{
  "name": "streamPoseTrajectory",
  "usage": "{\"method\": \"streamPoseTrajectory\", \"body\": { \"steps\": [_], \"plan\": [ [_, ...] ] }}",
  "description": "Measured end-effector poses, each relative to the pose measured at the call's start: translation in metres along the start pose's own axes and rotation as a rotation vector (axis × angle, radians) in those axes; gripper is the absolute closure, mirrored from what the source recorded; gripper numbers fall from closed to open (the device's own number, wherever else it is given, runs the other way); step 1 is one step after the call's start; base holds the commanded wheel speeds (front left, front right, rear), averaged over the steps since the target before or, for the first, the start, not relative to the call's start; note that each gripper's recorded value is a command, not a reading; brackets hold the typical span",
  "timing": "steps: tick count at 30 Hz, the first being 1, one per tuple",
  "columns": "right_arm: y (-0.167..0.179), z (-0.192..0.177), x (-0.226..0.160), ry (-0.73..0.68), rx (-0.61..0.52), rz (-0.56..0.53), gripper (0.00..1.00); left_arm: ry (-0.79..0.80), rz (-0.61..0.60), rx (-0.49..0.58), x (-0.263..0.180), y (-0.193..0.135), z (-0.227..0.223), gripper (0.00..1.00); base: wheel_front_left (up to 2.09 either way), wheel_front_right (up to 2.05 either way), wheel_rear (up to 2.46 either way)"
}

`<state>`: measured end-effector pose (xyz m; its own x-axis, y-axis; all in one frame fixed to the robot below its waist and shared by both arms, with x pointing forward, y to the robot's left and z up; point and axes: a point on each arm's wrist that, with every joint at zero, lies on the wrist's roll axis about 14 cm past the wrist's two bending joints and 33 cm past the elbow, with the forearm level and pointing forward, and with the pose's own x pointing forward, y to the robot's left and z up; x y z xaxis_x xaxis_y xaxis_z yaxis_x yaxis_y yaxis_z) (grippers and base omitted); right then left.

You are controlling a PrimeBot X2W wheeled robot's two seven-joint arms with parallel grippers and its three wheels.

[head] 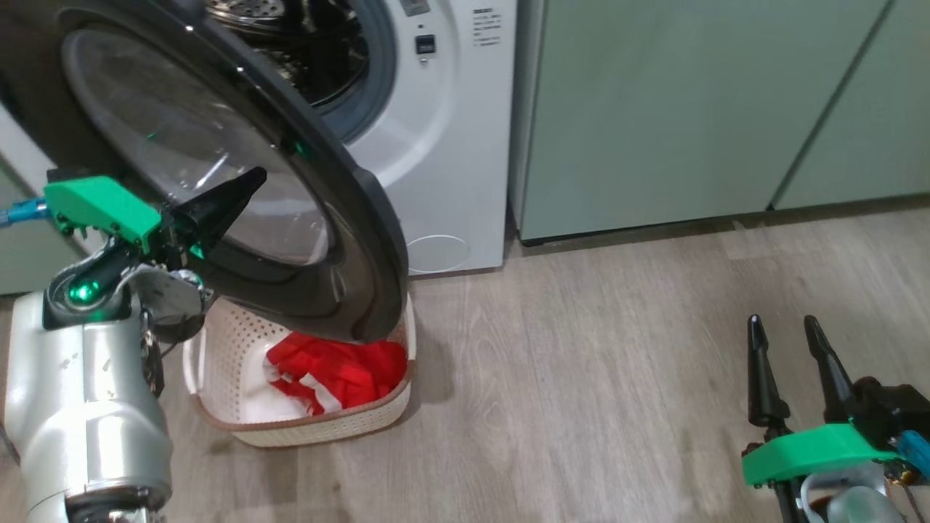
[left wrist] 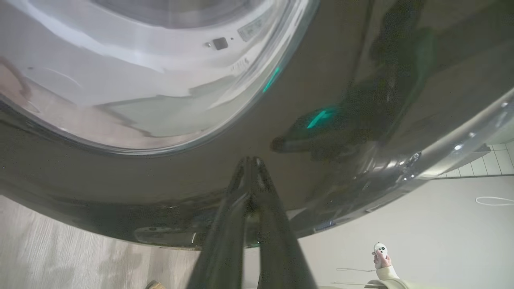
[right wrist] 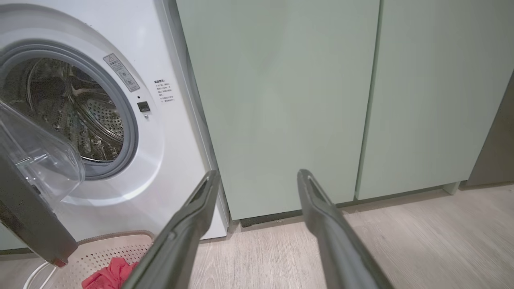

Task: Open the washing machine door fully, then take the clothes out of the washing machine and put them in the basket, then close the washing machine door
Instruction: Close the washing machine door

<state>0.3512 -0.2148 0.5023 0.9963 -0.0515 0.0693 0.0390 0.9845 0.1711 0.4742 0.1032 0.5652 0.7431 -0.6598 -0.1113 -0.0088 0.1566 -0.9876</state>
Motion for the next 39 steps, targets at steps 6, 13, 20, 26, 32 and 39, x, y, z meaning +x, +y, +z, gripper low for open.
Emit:
{"method": "streamPoseTrajectory", "body": {
  "steps": [6,13,20,26,32,39],
  "plan": [
    [0.015,0.0,0.008,-0.002,0.004,0.047,0.0,-0.107,0.015,-0.008,-0.028,0.022,0.014,0.0,0.0,0.0,0.0],
    [0.038,-0.001,0.018,-0.001,0.009,0.114,0.0,-0.334,0.192,-0.039,-0.089,0.095,0.025,0.0,0.0,0.0,0.0],
    [0.059,-0.002,0.026,0.001,0.014,0.174,0.0,-0.518,0.308,0.176,-0.135,0.11,0.037,0.0,0.0,0.0,0.0],
    [0.068,-0.001,0.029,-0.003,0.018,0.196,0.0,-0.609,0.362,0.467,-0.156,0.108,0.03,0.0,0.0,0.0,0.0],
    [0.069,-0.001,0.027,-0.003,0.022,0.198,0.0,-0.681,0.34,0.786,-0.16,0.097,0.023,0.0,0.0,0.0,0.0],
    [0.065,-0.001,0.024,-0.004,0.026,0.183,0.0,-0.639,0.396,0.996,-0.163,0.099,0.028,0.0,0.0,0.0,0.0]
  ]
}}
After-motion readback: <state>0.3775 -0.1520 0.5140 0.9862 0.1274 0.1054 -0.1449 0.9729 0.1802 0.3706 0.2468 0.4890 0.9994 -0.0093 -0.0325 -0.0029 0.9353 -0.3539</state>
